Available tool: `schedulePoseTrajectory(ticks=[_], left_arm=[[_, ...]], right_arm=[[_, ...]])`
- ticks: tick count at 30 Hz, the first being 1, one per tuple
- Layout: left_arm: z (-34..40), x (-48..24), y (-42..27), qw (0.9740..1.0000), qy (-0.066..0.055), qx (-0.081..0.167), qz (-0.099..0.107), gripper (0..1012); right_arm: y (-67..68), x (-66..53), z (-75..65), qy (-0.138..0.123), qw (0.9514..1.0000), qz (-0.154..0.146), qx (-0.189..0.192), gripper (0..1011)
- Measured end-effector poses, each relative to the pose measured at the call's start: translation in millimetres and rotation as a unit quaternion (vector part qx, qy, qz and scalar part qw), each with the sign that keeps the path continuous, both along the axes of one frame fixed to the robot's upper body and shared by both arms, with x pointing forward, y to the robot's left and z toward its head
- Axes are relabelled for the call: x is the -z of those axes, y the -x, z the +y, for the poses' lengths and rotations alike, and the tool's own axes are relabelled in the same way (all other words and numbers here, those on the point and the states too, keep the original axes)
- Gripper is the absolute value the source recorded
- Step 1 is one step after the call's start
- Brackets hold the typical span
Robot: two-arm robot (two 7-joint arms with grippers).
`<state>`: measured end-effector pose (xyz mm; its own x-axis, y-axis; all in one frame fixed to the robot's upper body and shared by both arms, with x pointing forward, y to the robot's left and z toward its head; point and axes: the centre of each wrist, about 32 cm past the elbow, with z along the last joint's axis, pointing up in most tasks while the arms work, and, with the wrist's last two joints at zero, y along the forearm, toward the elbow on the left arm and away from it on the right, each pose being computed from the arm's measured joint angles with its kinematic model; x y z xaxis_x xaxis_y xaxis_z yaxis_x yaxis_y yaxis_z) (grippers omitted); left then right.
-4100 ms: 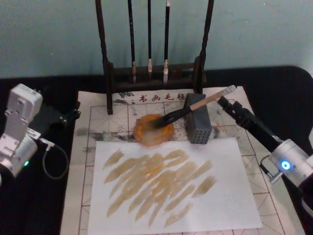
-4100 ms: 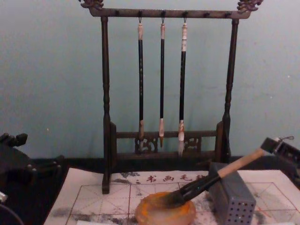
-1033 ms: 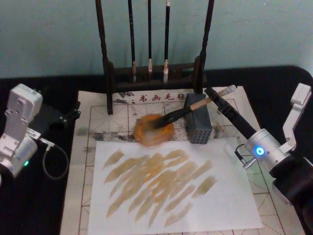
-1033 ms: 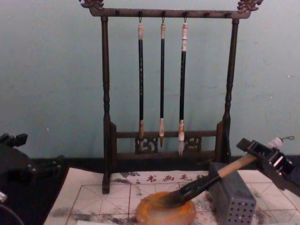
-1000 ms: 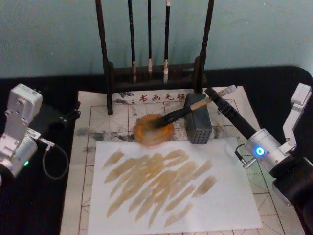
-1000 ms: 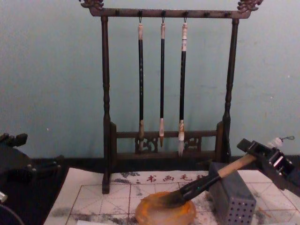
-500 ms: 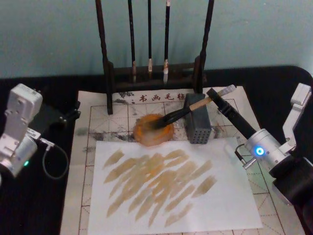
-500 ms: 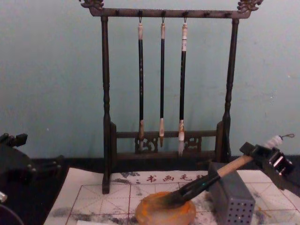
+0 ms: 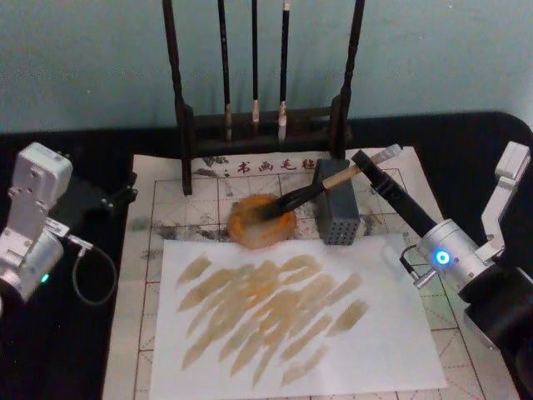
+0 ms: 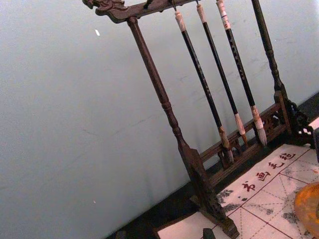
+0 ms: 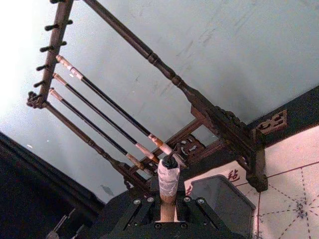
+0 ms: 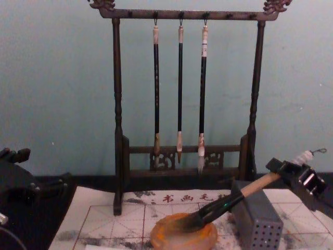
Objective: Pick up the brush from the inkstone, write on the paper, then place the brush back to its original position.
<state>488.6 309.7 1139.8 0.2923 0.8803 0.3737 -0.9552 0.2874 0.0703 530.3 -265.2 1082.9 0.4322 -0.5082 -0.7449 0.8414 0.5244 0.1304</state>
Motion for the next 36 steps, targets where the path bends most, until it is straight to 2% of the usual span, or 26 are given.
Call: schedulePoseTrajectory(ticks=[5,20,28,36], left_arm=[[0.0,0.0,0.0,1.0,0.0,0.0,0.0,1001],[0.0,0.0,0.0,1.0,0.0,0.0,0.0,1001],[0.0,0.0,0.0,1.0,0.0,0.0,0.0,1001],[0.0,0.0,0.0,1.0,0.0,0.0,0.0,1001]], right_arm=[[-0.2,-2.1,-2.2,0.0,0.9999,-0.007,-0.008,177],[2.5,-21.9,-18.3,-0.001,0.9975,-0.047,-0.052,177],[11.2,-35.6,-35.9,0.017,0.9931,-0.072,-0.091,177],[20.8,-48.7,-53.7,0.041,0.99,-0.085,-0.104,177]])
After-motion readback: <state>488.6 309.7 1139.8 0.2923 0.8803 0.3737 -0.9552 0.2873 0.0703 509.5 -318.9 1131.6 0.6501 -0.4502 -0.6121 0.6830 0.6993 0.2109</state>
